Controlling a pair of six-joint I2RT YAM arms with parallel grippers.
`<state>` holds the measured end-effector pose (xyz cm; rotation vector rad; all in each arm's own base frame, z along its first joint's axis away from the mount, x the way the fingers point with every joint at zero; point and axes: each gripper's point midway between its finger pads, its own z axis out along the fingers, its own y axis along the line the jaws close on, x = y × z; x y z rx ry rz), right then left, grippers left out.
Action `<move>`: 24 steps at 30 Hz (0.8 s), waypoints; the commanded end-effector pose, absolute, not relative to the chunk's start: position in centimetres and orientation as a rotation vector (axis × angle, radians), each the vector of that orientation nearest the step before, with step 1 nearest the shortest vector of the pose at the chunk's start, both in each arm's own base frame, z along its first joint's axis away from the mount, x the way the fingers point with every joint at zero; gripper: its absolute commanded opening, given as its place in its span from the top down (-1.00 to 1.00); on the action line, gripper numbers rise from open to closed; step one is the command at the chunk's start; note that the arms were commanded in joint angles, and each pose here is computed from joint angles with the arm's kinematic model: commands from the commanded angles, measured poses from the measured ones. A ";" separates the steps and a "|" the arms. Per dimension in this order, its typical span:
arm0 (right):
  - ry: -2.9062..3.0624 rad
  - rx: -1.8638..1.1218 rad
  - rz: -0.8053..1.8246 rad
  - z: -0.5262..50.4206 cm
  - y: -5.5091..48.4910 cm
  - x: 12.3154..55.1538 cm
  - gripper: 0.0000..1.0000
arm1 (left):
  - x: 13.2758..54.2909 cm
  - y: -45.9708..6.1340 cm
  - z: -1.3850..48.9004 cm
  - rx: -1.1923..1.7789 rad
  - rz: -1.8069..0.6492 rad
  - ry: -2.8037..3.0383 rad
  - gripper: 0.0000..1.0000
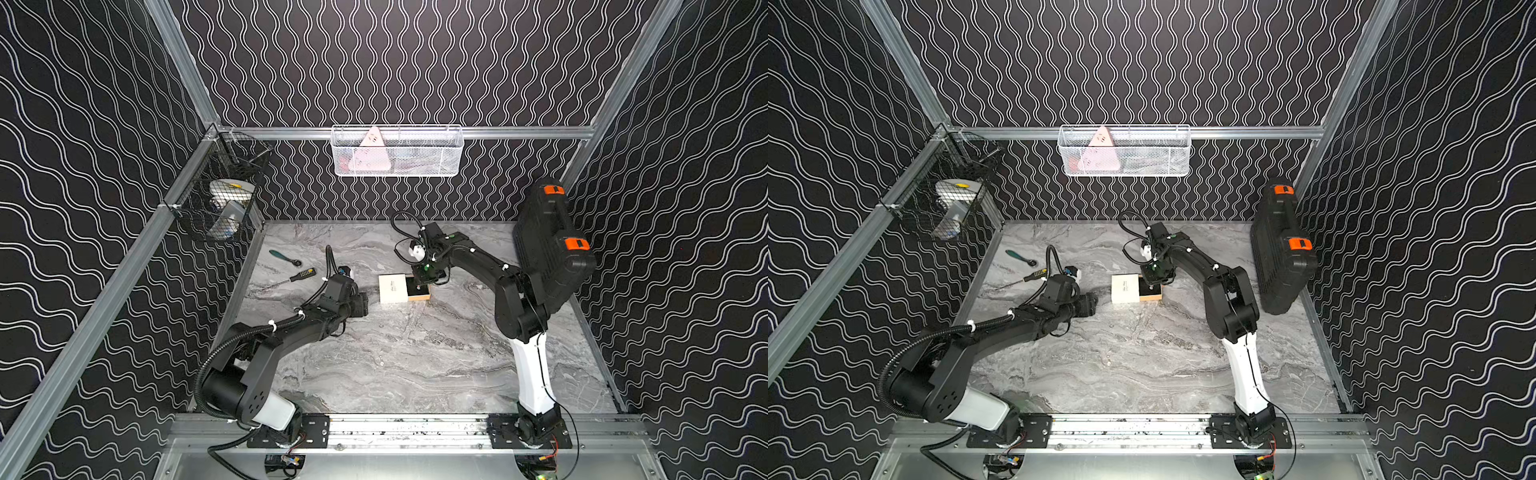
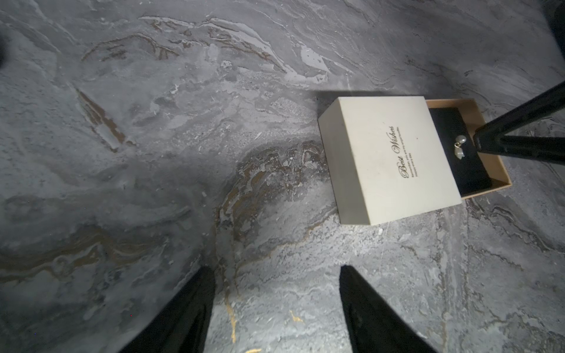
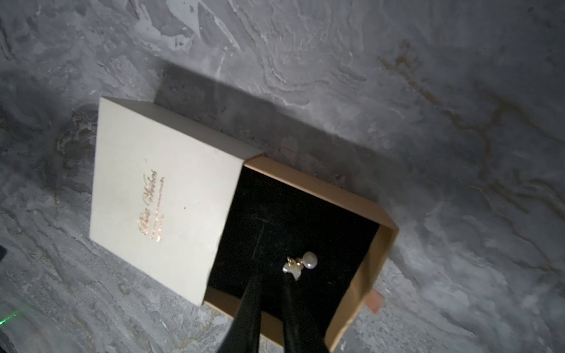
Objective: Place the earrings into the drawer-style jewelry box
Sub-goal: Insert the earring into the inner lining.
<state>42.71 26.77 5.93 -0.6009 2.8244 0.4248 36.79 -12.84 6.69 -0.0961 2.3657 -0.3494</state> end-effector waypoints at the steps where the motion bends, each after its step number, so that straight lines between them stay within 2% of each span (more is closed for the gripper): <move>1: 2.816 -0.609 0.463 5.9 27.3 42.6 0.63 | 37.1 -12.8 7.0 -0.089 -0.345 2.348 -0.40; 8: 2.804 -0.603 0.475 7.1 26.7 41.5 0.63 | 37.1 -13.4 7.1 -0.101 -0.395 2.348 -0.39; 14: 2.615 -0.567 0.667 12.3 27.3 39.0 0.52 | 35.9 -14.3 8.1 -0.131 -0.469 2.347 -0.40; 19: 2.495 -0.548 0.809 14.5 28.1 35.2 0.43 | 33.9 -14.3 9.4 -0.141 -0.433 2.376 -0.40; 24: 2.463 -0.629 0.861 13.3 30.3 29.7 0.39 | 31.4 -13.5 10.3 -0.179 -0.437 2.405 -0.41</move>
